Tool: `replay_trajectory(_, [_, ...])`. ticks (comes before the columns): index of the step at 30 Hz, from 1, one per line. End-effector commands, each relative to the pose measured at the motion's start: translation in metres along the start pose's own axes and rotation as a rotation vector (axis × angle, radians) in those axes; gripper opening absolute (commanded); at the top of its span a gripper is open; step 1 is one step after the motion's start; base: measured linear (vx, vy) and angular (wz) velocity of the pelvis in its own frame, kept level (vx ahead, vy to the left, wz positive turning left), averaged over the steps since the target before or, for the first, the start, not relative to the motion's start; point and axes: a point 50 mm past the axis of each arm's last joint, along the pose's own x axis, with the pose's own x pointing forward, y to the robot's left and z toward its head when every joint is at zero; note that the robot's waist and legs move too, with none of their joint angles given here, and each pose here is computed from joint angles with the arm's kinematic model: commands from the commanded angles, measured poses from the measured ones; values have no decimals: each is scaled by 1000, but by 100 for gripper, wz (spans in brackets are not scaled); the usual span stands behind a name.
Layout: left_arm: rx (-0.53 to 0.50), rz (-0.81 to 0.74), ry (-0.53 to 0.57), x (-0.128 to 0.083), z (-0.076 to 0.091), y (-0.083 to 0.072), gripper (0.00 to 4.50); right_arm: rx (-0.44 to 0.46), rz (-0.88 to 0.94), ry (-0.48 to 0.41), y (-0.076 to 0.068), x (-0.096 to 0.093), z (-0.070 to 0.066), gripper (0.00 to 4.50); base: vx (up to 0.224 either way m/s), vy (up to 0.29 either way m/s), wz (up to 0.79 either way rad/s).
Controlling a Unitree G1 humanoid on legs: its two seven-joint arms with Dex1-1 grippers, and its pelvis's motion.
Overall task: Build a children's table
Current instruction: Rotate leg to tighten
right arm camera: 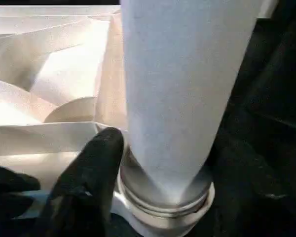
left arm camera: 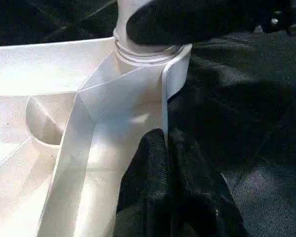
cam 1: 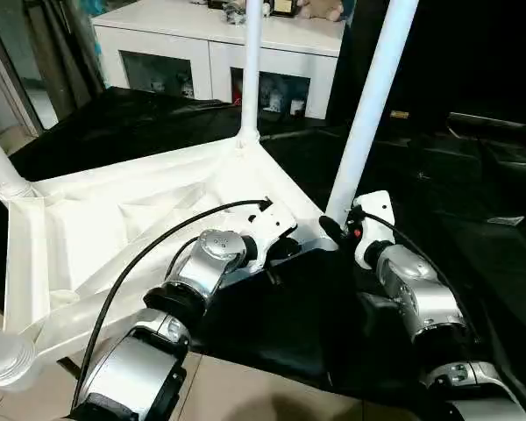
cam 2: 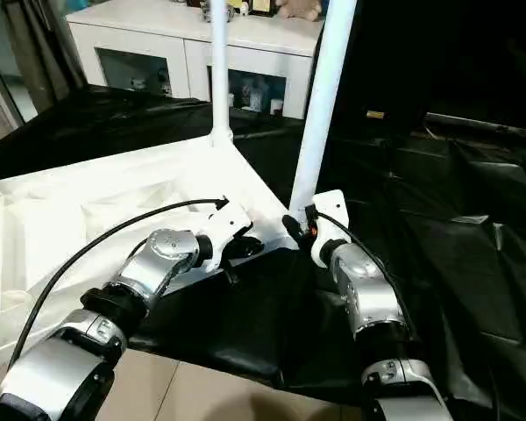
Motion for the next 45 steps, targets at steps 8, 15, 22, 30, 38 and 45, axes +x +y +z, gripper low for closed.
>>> replay_trajectory(8, [62, -191, -32, -15, -8, -4, 0, -125, 446, 30, 2, -24, 4, 317, 9, -2, 0])
replay_trajectory(15, [50, -326, -59, -38, -18, -3, 0, -137, 625, 76, -18, -50, 14, 317, 0, 0, 0])
replay_trajectory(22, [20, -404, -66, -50, -26, -7, 0, -135, 742, 140, -20, -63, 12, 291, 0, 0, 0])
replay_trajectory(30, [23, -416, -70, -51, -24, -10, 0, -158, 749, 140, -11, -55, 9, 214, 0, 0, 0])
replay_trajectory(38, [21, -416, -71, -51, -23, -11, 0, -146, 771, 148, -8, -56, 7, 198, 0, 0, 0])
replay_trajectory(45, [-5, -117, -24, -34, -21, 6, 0, -49, 462, 89, -11, -40, -6, 196, 0, 0, 0])
